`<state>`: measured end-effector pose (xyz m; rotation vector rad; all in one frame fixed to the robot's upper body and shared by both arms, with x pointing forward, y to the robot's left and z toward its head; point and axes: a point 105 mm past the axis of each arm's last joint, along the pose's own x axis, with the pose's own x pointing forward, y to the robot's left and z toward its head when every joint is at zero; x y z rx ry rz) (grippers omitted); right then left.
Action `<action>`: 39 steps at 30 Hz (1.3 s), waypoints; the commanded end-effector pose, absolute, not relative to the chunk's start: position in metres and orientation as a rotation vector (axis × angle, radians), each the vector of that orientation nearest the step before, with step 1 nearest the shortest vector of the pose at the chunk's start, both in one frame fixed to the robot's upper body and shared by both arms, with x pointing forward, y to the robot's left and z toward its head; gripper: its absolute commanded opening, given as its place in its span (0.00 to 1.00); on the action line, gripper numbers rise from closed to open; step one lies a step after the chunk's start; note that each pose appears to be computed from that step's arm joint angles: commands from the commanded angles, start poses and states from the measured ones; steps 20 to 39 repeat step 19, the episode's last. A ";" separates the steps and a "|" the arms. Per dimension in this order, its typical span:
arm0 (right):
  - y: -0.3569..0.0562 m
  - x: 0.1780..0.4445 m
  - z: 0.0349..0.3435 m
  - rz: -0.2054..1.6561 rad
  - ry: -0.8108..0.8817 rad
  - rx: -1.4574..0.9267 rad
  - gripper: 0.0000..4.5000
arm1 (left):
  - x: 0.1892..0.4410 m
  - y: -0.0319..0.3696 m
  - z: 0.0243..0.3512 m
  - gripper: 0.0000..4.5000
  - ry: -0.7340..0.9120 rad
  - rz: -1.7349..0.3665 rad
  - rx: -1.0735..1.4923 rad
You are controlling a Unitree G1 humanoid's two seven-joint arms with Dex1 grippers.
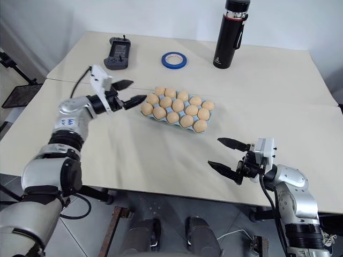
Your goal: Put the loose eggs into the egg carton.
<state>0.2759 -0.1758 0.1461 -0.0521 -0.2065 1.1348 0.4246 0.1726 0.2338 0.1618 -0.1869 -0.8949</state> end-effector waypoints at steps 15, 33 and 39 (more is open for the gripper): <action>-0.119 0.322 0.196 1.350 -0.242 -0.227 1.00 | 0.325 0.232 0.183 0.99 -0.007 -0.936 0.195; -0.115 0.320 0.204 1.357 -0.256 -0.222 1.00 | 0.324 0.237 0.186 0.99 -0.023 -0.907 0.185; -0.115 0.320 0.204 1.357 -0.256 -0.222 1.00 | 0.324 0.237 0.186 0.99 -0.023 -0.907 0.185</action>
